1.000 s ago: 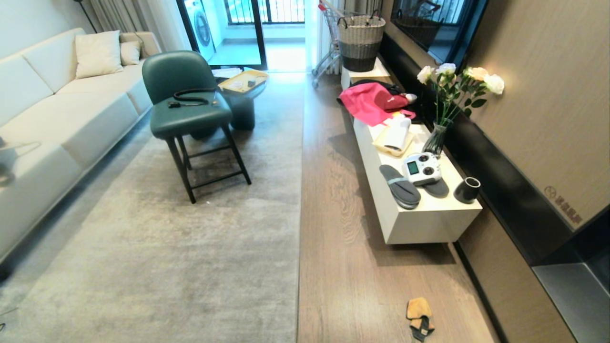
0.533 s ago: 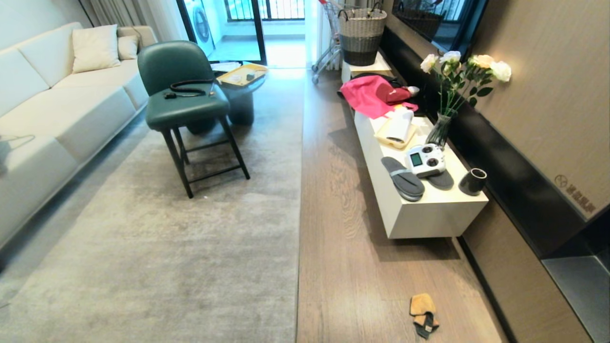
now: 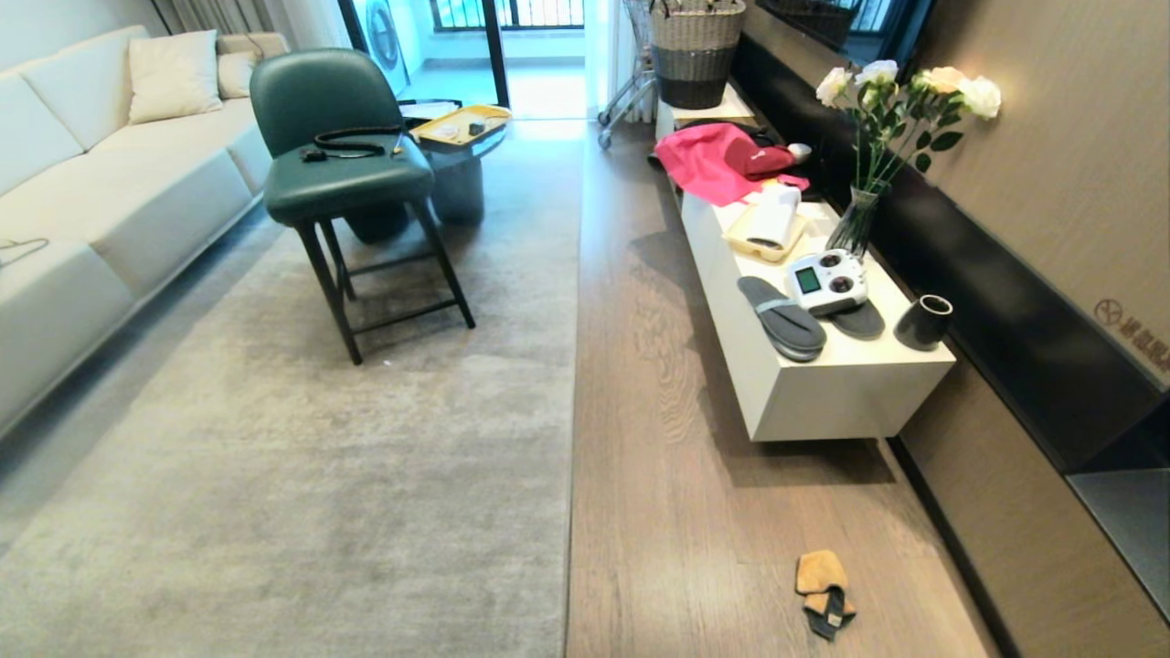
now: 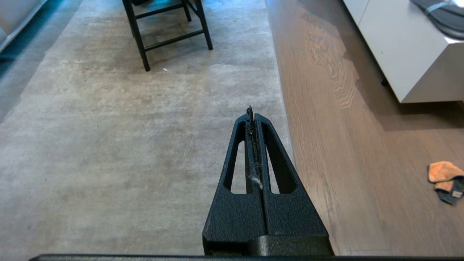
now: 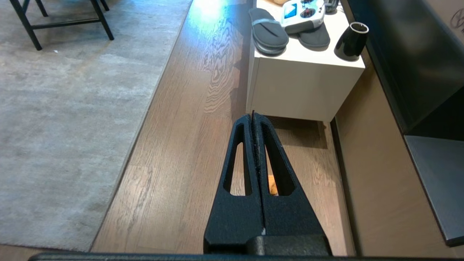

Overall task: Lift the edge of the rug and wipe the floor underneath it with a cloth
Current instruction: Pick up the rag

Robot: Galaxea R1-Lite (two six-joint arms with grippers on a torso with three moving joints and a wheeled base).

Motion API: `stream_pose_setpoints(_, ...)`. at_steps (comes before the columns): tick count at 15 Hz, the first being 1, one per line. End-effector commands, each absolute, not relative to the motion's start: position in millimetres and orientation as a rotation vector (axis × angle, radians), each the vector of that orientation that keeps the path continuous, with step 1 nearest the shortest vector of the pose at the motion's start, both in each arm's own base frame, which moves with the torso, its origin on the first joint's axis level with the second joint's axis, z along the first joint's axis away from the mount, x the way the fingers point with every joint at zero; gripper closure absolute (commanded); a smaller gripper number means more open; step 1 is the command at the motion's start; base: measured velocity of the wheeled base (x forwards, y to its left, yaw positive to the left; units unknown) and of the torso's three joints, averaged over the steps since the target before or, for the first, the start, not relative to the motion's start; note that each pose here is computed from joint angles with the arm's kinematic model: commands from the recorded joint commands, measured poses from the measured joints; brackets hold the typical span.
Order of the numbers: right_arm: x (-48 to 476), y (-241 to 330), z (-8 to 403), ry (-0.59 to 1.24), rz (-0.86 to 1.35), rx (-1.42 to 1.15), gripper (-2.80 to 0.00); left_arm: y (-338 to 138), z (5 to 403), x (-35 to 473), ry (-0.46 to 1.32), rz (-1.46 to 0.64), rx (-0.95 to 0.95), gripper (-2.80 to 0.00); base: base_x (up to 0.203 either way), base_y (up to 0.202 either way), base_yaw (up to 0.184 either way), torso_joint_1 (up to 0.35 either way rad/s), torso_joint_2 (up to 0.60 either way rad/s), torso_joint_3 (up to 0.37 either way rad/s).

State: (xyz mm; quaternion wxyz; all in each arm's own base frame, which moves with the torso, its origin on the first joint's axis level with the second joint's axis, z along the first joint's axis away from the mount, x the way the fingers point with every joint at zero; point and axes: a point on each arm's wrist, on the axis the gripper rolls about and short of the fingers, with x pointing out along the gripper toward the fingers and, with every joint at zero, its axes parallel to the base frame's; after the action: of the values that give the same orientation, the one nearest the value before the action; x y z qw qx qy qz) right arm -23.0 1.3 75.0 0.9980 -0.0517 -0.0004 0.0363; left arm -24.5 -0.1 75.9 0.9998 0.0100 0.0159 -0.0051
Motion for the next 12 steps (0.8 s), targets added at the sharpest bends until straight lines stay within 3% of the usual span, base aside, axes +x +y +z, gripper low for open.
stream_pose_setpoints(1, -22.9, 1.3, 75.0, 0.001, 0.074, -0.104, 0.00, -0.1, 75.9, -24.5, 0.032, -0.010, 0.020, 0.00, 0.000, 0.000, 0.000, -0.124, 0.49, 0.369)
stream_pose_setpoints(12, -22.9, 1.3, 75.0, 0.001, 0.074, -0.104, 0.00, -0.1, 75.9, -24.5, 0.032, -0.010, 0.020, 0.00, 0.000, 0.000, 0.000, -0.053, 0.45, 0.402)
